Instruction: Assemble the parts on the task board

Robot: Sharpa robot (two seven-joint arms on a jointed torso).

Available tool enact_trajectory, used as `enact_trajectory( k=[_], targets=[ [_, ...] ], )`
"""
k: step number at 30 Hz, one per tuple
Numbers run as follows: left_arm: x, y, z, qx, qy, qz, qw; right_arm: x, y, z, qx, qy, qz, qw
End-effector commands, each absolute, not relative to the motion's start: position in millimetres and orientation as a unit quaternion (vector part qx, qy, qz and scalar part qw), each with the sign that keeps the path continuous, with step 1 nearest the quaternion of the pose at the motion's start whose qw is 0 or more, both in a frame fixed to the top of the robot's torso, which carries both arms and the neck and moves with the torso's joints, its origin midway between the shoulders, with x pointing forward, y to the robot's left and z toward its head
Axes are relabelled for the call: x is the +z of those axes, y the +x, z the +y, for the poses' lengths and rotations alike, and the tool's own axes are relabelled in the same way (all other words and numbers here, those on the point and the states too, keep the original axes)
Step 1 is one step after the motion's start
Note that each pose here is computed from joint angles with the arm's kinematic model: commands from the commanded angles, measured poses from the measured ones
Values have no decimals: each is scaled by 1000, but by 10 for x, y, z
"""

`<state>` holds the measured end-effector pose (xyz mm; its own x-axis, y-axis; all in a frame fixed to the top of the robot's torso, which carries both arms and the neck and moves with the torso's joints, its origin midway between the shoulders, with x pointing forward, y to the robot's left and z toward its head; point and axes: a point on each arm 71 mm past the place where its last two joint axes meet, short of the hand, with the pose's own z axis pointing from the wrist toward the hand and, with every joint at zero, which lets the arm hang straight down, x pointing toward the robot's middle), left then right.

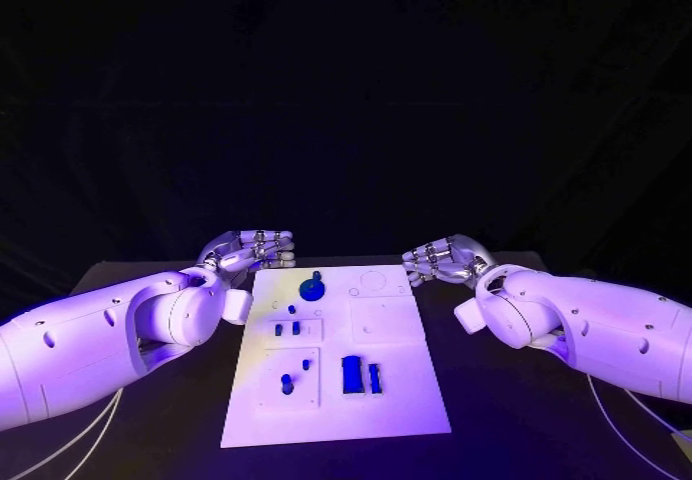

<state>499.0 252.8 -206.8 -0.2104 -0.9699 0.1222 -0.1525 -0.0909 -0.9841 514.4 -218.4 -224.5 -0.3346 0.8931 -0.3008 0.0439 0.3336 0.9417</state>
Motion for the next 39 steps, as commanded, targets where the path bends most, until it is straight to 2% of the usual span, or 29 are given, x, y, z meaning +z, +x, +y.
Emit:
enact_trajectory(
  k=[1, 8, 9, 14, 21, 28, 33, 39],
  targets=[
    [-2068, 5059, 2569, -546, -526, 511, 405, -2201, 5240, -2141, 528, 355, 642, 428],
    [-2144, 5110, 2539, -544, -537, 498, 409, -2183, 5338, -2061, 542, 350, 632, 429],
    [-2158, 5100, 2526, -538, -527, 524, 397, -2213, 5340, -2102, 506, 355, 646, 448],
    [-2169, 5074, 2487, -536, -526, 523, 403, -2219, 5306, -2088, 509, 363, 637, 450],
    [-2213, 4933, 2286, -525, -519, 517, 434, -2241, 5122, -2024, 521, 404, 593, 463],
    [-2241, 4713, 2024, -511, -505, 507, 476, -2250, 4809, -1953, 518, 466, 531, 482],
    [-2242, 4630, 1937, -507, -499, 503, 491, -2245, 4665, -1931, 510, 491, 509, 490],
    [-2242, 4618, 1924, -507, -498, 502, 493, -2242, 4618, -1924, 507, 498, 502, 493]
  ],
)
